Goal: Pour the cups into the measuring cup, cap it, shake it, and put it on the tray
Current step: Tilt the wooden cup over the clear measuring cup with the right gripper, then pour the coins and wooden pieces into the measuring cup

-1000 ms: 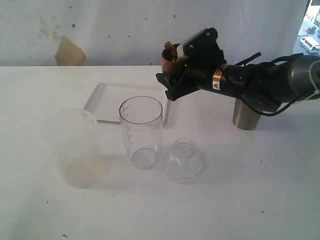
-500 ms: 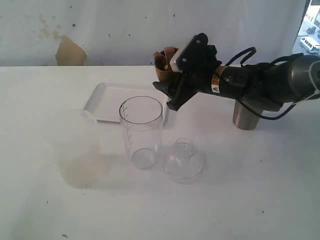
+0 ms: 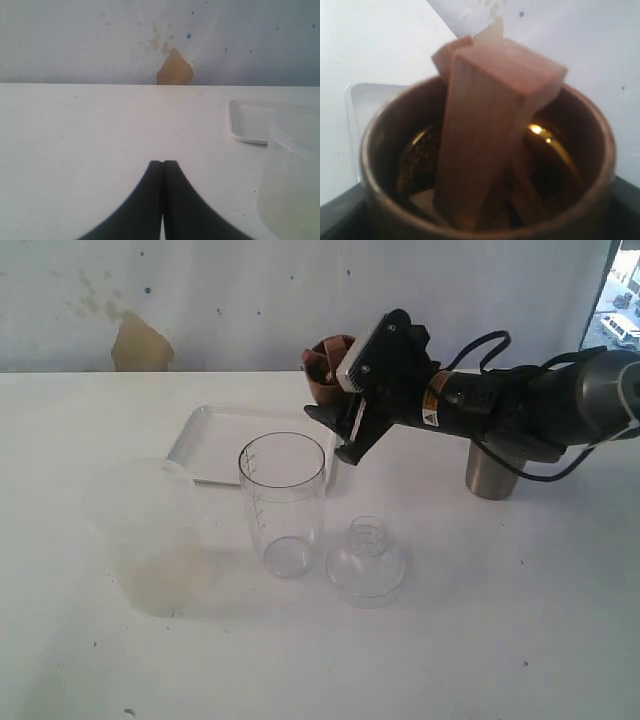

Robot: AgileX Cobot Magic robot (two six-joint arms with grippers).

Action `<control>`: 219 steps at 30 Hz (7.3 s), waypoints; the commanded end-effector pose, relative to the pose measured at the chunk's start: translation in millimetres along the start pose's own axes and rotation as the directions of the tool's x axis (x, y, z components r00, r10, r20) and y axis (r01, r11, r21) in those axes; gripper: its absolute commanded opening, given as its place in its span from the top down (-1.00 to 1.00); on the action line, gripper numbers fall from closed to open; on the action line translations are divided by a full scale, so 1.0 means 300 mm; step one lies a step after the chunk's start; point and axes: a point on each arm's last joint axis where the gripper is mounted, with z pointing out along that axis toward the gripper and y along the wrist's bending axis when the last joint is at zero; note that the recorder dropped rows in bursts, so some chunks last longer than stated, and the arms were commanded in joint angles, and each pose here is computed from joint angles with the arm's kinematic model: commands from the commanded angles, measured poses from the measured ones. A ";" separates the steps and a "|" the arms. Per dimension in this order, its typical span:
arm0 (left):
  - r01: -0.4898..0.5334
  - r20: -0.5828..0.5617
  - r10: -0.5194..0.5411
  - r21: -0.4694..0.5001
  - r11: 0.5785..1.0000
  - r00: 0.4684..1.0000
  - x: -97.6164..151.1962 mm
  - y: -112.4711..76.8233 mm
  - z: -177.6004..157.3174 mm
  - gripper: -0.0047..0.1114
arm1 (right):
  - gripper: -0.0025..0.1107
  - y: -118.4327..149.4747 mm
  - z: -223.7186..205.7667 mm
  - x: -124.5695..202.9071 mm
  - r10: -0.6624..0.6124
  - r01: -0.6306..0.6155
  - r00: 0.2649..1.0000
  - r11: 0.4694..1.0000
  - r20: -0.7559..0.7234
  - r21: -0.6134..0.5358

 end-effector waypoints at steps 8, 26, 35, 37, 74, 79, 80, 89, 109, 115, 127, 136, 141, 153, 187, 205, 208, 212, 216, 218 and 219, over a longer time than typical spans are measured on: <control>0.011 0.000 -0.011 0.001 1.000 1.000 -0.002 0.000 0.001 -0.86 | 0.96 -0.031 -0.024 -0.072 -0.145 0.142 0.987 0.989 0.073 0.036; 0.011 0.000 -0.011 0.001 1.000 1.000 -0.002 0.000 0.001 -0.86 | 0.96 -0.018 -0.028 -0.075 -0.337 0.338 0.939 0.941 0.072 -0.001; 0.011 0.000 -0.011 0.001 1.000 1.000 -0.002 0.000 0.001 -0.86 | 0.96 -0.017 -0.028 -0.079 -0.438 0.439 0.895 0.898 0.083 0.010; 0.011 0.000 -0.011 0.001 1.000 1.000 -0.002 0.000 0.001 -0.86 | 0.96 -0.017 -0.028 -0.079 -0.438 0.439 0.895 0.898 0.085 0.011; 0.011 0.000 -0.011 0.001 1.000 1.000 -0.002 0.000 0.001 -0.86 | 0.96 0.016 -0.020 -0.123 -0.569 0.572 0.814 0.820 0.120 0.008; 0.011 0.000 -0.011 0.001 1.000 1.000 -0.002 0.000 0.001 -0.86 | 0.96 0.019 -0.016 -0.129 -0.592 0.594 0.797 0.804 0.117 0.022; 0.011 0.000 -0.011 0.001 1.000 1.000 -0.002 0.000 0.001 -0.86 | 0.96 0.018 -0.016 -0.128 -0.602 0.603 0.791 0.797 0.111 0.024; 0.011 0.000 -0.011 0.001 1.000 1.000 -0.002 0.000 0.001 -0.86 | 0.96 0.032 -0.007 -0.135 -0.695 0.696 0.712 0.718 0.099 0.029; 0.011 0.000 -0.011 0.001 1.000 1.000 -0.002 0.000 0.001 -0.86 | 0.96 0.031 -0.007 -0.129 -0.811 0.812 0.579 0.583 0.080 0.035; 0.011 0.000 -0.011 0.001 1.000 1.000 -0.002 0.000 0.001 -0.86 | 0.96 0.031 -0.007 -0.130 -0.827 0.828 0.556 0.560 0.080 0.038; 0.011 0.000 -0.011 0.001 1.000 1.000 -0.002 0.000 0.001 -0.86 | 0.96 0.047 0.003 -0.146 -0.882 0.881 0.466 0.470 0.072 0.057; 0.011 0.000 -0.011 0.001 1.000 1.000 -0.002 0.000 0.001 -0.86 | 0.96 0.044 0.001 -0.151 -0.916 0.914 0.395 0.399 0.067 0.066; 0.011 0.000 -0.011 0.001 1.000 1.000 -0.002 0.000 0.001 -0.86 | 0.96 0.042 -0.003 -0.157 -0.930 0.928 0.362 0.366 0.063 0.073; 0.011 0.000 -0.011 0.001 1.000 1.000 -0.002 0.000 0.001 -0.86 | 0.96 0.042 -0.003 -0.157 -0.969 0.966 0.242 0.246 0.054 0.080; 0.011 0.000 -0.011 0.001 1.000 1.000 -0.002 0.000 0.001 -0.86 | 0.96 0.070 0.010 -0.170 -0.994 0.993 0.093 0.097 0.057 0.071; 0.011 0.000 -0.011 0.001 1.000 1.000 -0.002 0.000 0.001 -0.86 | 0.96 0.097 0.016 -0.193 -0.998 0.997 -0.012 -0.006 0.070 0.080; 0.011 0.000 -0.011 0.001 1.000 1.000 -0.002 0.000 0.001 -0.86 | 0.96 0.092 0.007 -0.212 -0.998 0.996 -0.039 -0.034 0.059 0.078; 0.011 0.000 -0.011 0.001 1.000 1.000 -0.002 0.000 0.001 -0.86 | 0.96 0.087 -0.007 -0.234 -0.995 0.994 -0.074 -0.069 0.059 0.084; 0.011 0.000 -0.011 0.001 1.000 1.000 -0.002 0.000 0.001 -0.86 | 0.96 0.103 -0.003 -0.232 -0.989 0.991 -0.129 -0.126 0.072 0.042; 0.011 0.000 -0.011 0.001 1.000 1.000 -0.002 0.000 0.001 -0.86 | 0.96 0.103 -0.003 -0.232 -0.989 0.991 -0.129 -0.126 0.072 0.042; 0.011 0.000 -0.011 0.001 1.000 1.000 -0.002 0.000 0.001 -0.86 | 0.96 0.103 -0.003 -0.232 -0.989 0.991 -0.129 -0.126 0.072 0.042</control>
